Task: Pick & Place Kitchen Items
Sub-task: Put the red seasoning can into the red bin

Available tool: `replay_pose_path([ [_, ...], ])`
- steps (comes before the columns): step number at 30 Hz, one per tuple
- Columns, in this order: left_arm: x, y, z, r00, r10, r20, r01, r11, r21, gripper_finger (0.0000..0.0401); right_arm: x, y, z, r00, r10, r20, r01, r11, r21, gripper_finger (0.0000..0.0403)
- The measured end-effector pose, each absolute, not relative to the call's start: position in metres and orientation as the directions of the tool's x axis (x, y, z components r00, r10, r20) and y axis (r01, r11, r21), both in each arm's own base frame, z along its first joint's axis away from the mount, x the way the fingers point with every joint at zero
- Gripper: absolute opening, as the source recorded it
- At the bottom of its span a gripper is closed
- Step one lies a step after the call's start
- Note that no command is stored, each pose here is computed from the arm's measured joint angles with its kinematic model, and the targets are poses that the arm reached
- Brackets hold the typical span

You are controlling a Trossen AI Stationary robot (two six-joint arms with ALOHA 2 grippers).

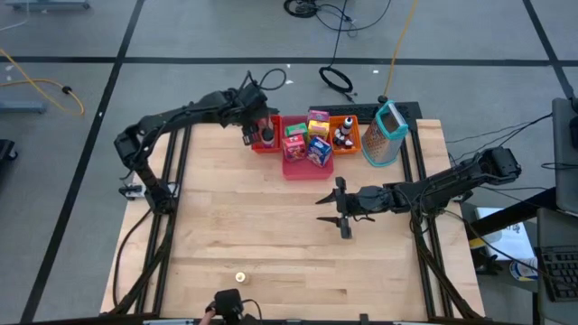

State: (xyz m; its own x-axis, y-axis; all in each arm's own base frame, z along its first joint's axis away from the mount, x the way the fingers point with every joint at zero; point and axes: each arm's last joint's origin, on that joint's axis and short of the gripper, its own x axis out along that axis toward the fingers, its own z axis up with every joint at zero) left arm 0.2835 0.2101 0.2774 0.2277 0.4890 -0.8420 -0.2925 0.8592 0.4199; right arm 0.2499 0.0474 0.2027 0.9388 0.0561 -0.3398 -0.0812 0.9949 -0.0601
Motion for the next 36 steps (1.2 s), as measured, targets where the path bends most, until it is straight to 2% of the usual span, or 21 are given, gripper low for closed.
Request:
replay_pose_path([
  [13, 0.300, 0.220, 0.240, 0.168, 0.432, -0.886, -0.227, 0.892, 0.391, 0.0200, 0.250, 0.047, 0.203, 0.939, 0.055, -0.340, -0.083, 0.994, -0.067, 0.0212],
  [23, 0.304, 0.221, 0.244, 0.245, 0.425, -0.871, -0.217, 0.900, 0.378, 0.0200, 0.250, 0.047, 0.203, 0.939, 0.056, -0.340, -0.089, 0.992, -0.084, 0.0212],
  [31, 0.303, 0.220, 0.243, 0.227, 0.419, -0.879, -0.229, 0.900, 0.370, 0.0201, 0.250, 0.047, 0.203, 0.939, 0.056, -0.340, -0.089, 0.993, -0.083, 0.0212],
  [36, 0.304, 0.222, 0.244, 0.225, 0.457, -0.860, -0.252, 0.880, 0.402, 0.0229, 0.250, 0.047, 0.203, 0.939, 0.056, -0.340, -0.089, 0.993, -0.082, 0.0212],
])
